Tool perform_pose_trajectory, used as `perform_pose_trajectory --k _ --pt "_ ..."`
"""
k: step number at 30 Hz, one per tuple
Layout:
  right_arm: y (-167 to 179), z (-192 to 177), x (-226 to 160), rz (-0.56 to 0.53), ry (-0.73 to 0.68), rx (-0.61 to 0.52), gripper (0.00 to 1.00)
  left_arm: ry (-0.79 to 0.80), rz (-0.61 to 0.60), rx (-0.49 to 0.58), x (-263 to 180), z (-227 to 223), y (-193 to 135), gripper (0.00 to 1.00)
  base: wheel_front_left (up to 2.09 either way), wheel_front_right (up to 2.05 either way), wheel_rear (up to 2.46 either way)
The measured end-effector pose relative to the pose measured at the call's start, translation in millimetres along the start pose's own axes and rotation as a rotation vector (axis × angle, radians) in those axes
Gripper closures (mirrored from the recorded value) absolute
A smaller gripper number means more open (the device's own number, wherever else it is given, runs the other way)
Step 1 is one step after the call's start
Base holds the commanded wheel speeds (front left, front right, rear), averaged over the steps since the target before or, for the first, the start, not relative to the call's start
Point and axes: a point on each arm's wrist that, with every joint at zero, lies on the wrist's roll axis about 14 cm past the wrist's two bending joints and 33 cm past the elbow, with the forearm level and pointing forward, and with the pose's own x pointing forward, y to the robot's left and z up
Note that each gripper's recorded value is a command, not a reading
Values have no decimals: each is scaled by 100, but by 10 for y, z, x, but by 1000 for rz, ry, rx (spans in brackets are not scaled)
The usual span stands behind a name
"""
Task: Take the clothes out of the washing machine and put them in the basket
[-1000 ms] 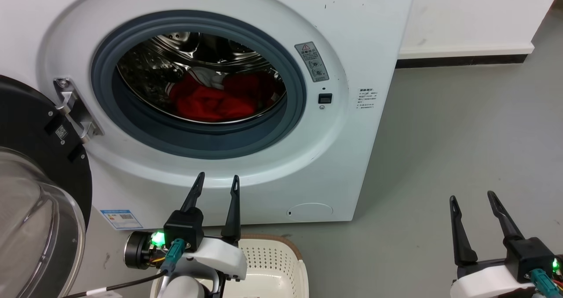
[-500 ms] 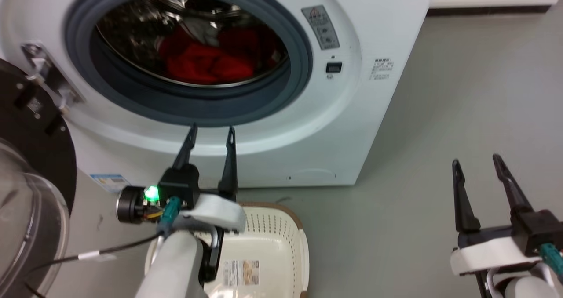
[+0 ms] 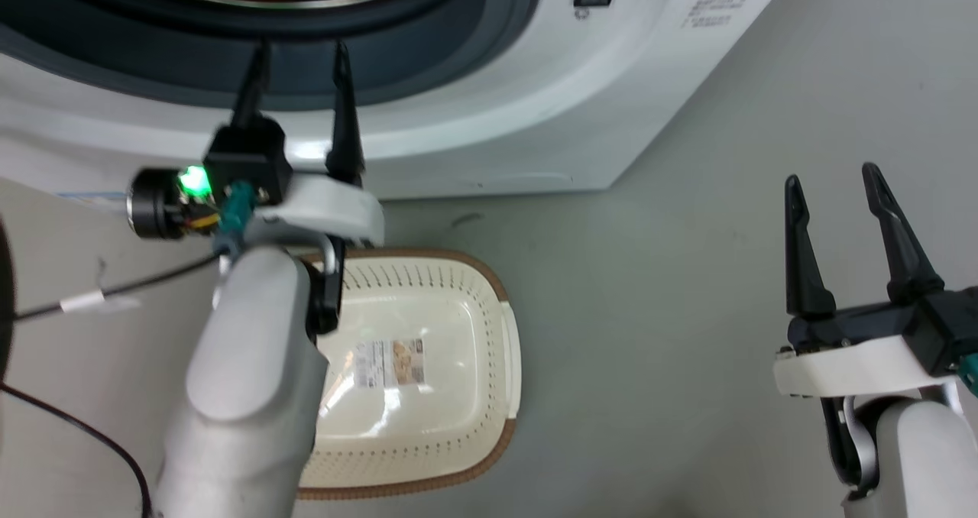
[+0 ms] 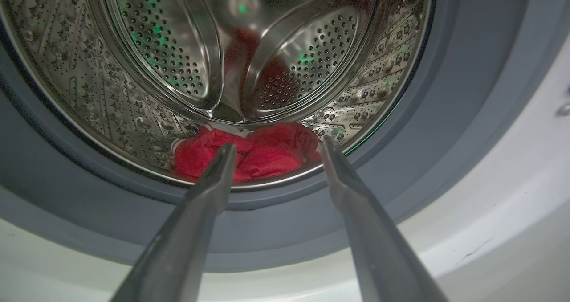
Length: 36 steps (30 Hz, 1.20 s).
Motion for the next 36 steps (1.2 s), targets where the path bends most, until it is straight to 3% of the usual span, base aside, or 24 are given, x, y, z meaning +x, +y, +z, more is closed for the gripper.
perform_pose_trajectory --k 10,20,36 --pt "-33 -506 148 -8 107 27 0 62 -21 22 730 -505 65 0 0 0 0" --pt "-78 -688 129 -21 155 48 0 142 -27 29 1350 -663 82 0 0 0 0" --pt "-144 -837 -43 -53 221 109 0 506 -53 79 1760 -1187 178 0 0 0 0"
